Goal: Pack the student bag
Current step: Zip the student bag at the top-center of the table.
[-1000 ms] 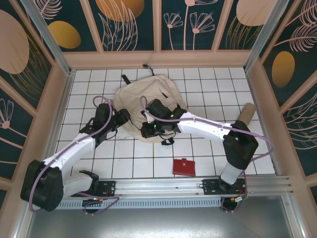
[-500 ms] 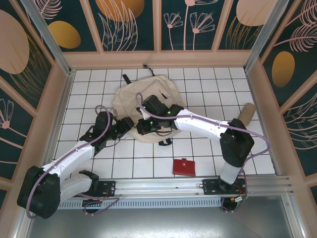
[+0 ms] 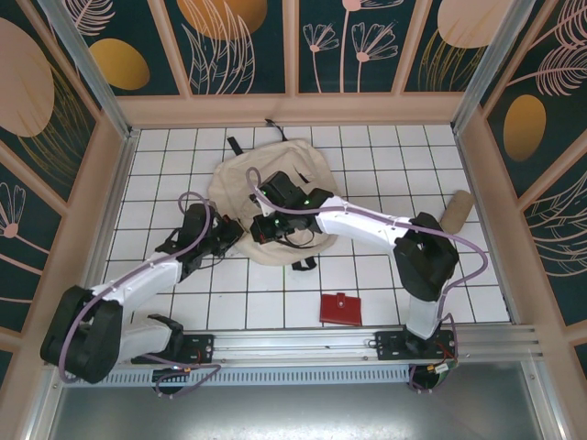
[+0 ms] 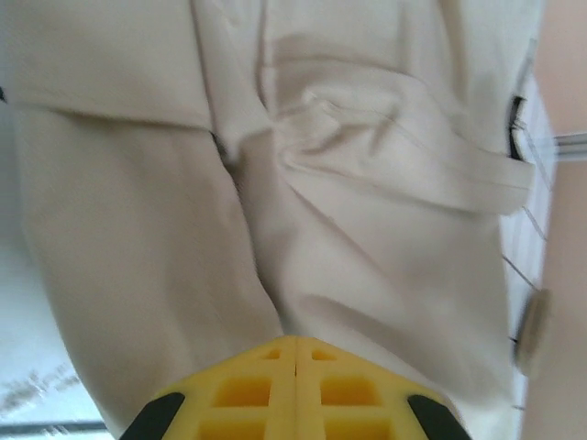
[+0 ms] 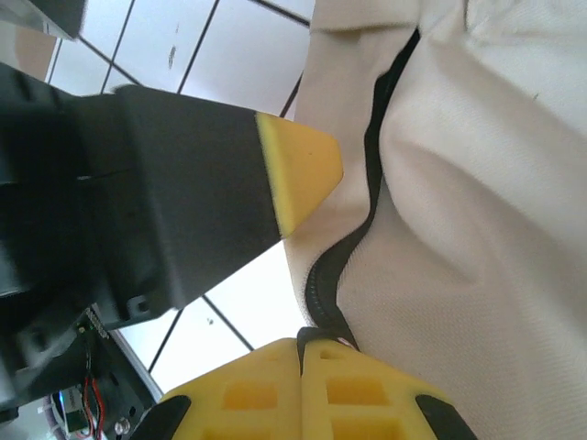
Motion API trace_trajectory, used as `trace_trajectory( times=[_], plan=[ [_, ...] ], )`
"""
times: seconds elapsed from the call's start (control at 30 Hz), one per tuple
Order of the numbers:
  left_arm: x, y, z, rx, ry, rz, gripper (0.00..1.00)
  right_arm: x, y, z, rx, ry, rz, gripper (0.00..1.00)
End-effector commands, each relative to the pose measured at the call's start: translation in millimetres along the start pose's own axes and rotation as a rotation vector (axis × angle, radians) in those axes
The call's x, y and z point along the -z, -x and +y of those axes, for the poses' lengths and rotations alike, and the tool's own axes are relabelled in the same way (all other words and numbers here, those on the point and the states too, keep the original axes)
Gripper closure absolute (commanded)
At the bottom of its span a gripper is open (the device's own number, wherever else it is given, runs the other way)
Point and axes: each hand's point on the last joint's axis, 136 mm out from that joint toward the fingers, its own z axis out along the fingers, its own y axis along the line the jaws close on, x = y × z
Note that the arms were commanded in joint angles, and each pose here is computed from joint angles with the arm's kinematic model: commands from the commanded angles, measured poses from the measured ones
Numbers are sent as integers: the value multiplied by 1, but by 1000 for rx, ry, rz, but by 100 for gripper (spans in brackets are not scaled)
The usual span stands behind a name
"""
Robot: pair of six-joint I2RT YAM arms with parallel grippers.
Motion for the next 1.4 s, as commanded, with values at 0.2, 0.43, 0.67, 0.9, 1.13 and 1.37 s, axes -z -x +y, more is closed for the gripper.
trace_trajectory(
  times=[0.2,0.43,0.67,0.9,1.13,1.37],
  plan=[
    [-10,77,-20,-108,17,-200,100,-1,63,12,71,32,-74,100],
    [10,89,-12,-107,77,-244,85,-13,71,16,45,48,-68,100],
    [33,42,2,-76,54,-91,52,0,26,12,-29,68,3,100],
    [41,7,-2,-7,-34,41,43,-2,-11,17,-59,126,96,100],
    [27,-3,-3,4,-44,91,44,-7,-29,33,-48,201,145,100],
    [16,-13,1,21,-48,126,57,-11,-32,28,-58,172,140,100]
  ],
)
